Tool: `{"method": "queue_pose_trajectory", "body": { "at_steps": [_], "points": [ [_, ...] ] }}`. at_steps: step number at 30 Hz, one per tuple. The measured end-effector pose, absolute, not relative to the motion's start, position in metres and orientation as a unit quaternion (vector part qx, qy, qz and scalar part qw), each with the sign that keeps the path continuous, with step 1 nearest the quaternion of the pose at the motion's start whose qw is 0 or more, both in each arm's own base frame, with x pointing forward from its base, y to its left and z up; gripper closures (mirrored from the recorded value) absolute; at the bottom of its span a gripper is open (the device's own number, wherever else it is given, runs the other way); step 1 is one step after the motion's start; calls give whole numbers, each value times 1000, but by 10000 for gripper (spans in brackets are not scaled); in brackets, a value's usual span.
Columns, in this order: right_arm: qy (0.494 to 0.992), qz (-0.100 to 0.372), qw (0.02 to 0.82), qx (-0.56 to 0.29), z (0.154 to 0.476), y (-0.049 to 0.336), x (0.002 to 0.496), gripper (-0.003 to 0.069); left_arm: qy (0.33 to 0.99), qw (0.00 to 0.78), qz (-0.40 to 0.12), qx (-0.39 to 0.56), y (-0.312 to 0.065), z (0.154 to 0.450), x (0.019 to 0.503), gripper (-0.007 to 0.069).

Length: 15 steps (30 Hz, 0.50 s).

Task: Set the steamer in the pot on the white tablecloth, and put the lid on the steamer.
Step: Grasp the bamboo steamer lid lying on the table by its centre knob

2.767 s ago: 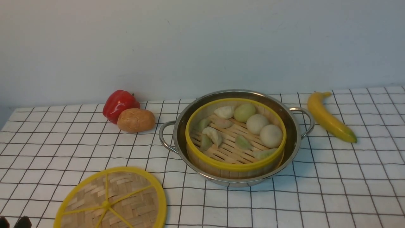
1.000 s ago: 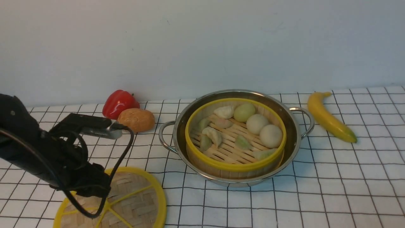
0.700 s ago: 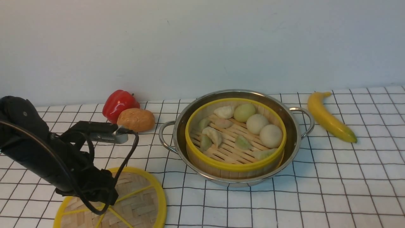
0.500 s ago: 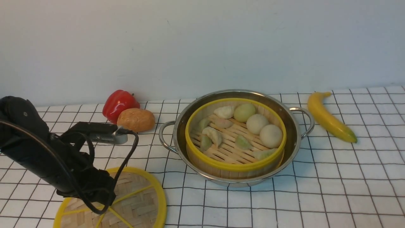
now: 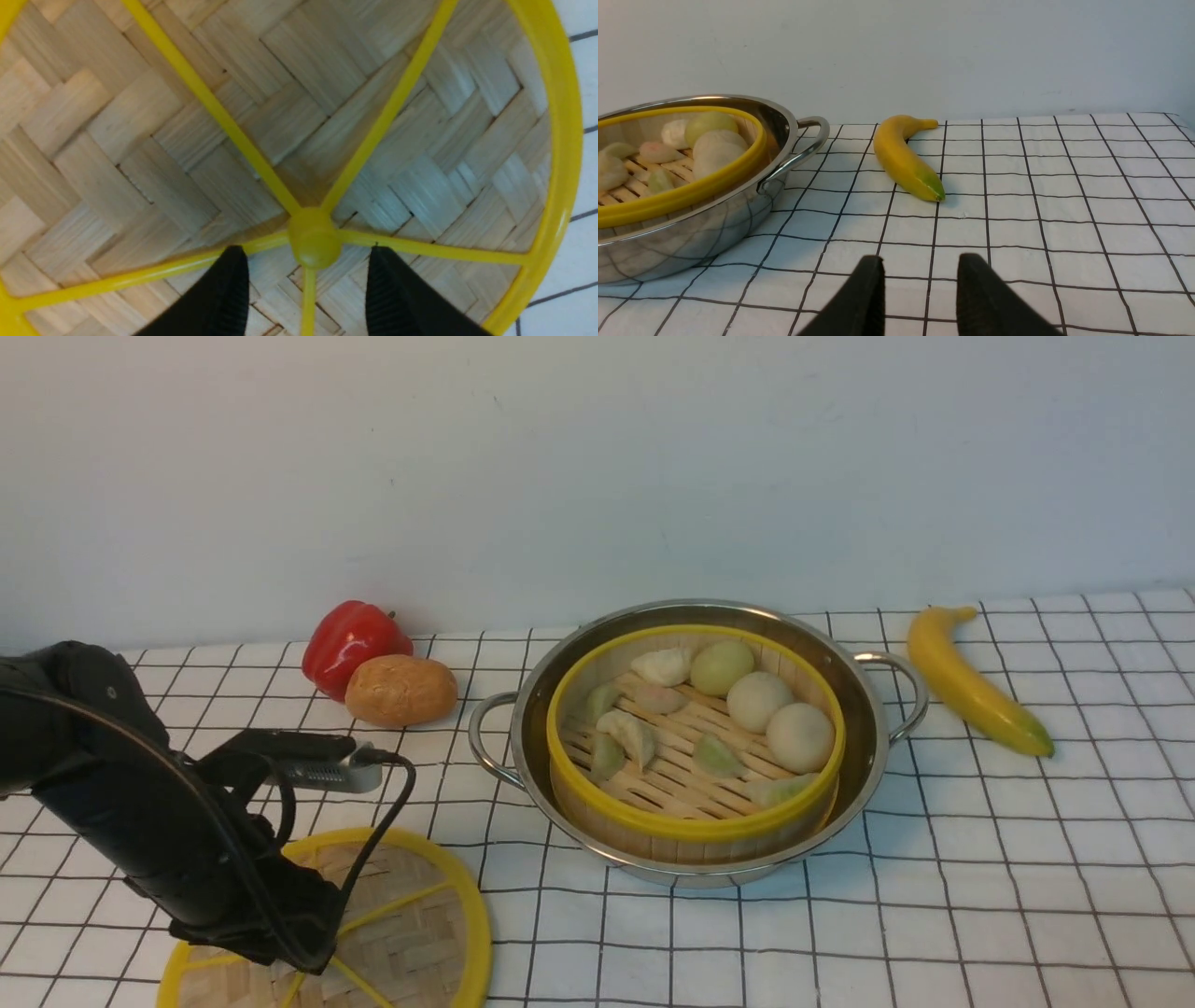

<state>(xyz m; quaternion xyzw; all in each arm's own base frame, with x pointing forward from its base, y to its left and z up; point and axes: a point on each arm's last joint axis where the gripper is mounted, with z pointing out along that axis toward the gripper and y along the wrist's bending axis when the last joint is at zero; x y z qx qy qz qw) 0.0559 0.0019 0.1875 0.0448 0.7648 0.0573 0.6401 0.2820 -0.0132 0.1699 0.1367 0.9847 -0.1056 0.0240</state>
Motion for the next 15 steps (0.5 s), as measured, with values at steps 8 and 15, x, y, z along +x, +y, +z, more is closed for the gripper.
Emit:
{"method": "queue_pose_trajectory", "body": {
  "at_steps": [8,15],
  "points": [
    [765,58,640,45,187,2,56,419,985,41,-99,134,-12,168,286,302],
    [765,58,640,45,187,2,56,419,985,54,-98,130,-13,168,289,309]
  ]
}}
